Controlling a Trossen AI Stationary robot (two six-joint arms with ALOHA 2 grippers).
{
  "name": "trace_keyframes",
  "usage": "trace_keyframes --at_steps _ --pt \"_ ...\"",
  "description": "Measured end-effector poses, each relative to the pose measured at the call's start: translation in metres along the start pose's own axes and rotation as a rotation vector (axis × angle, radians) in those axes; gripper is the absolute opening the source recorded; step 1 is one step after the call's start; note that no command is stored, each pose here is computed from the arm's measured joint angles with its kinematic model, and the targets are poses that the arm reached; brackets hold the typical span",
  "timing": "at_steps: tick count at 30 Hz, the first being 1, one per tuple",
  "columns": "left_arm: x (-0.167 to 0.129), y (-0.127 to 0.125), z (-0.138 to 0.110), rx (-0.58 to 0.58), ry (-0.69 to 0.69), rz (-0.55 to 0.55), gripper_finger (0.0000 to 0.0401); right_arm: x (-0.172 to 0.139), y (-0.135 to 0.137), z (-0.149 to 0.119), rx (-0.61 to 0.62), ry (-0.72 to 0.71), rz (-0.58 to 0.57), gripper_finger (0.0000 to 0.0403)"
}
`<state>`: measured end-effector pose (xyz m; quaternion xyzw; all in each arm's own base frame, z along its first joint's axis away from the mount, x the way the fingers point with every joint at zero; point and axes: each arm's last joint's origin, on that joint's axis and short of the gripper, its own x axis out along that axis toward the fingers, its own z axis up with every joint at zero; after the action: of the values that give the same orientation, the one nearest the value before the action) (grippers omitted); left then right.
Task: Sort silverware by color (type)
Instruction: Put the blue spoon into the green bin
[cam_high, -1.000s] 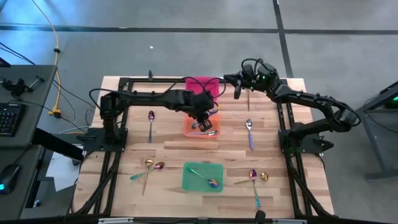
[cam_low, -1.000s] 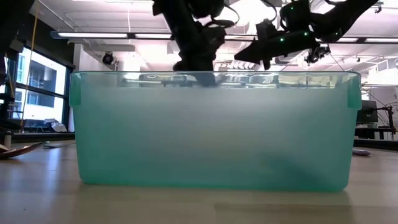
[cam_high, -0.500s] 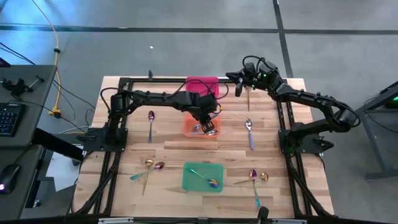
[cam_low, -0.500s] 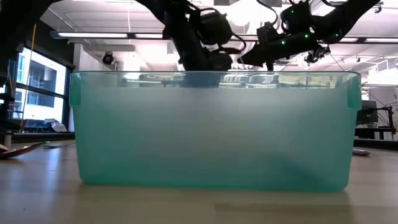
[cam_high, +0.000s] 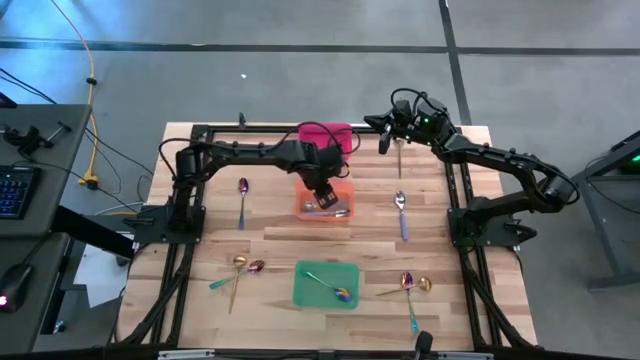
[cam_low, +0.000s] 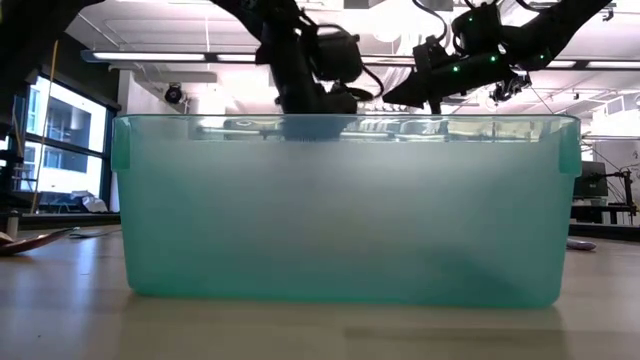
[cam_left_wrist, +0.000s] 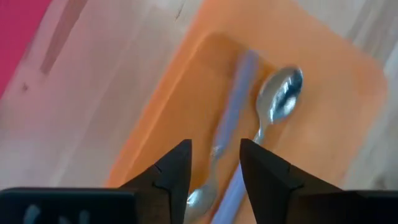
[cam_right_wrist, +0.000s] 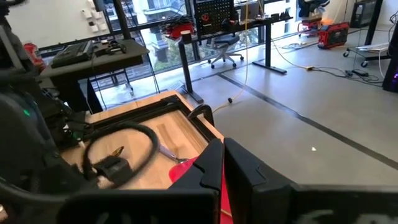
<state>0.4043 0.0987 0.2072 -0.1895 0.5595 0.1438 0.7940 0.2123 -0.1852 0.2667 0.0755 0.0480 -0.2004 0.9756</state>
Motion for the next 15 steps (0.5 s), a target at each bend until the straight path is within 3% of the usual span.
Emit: trace_keyframes --at_steps 4,11,15 --pt "-0.021 -0.002 -0.001 0.028 -0.036 -0.006 0.0098 0.000 0.000 0.000 0.015 0.002 0.000 0.0000" --pt "-0.061 0.000 0.005 0.073 -0.212 0.032 0.0008 0.000 0.000 -0.004 0.026 0.034 -0.004 0.0000" --pt "-0.075 0.014 0.011 0.147 -0.281 0.054 0.0008 0.000 -0.001 -0.005 0.045 0.051 -0.031 0.0000"
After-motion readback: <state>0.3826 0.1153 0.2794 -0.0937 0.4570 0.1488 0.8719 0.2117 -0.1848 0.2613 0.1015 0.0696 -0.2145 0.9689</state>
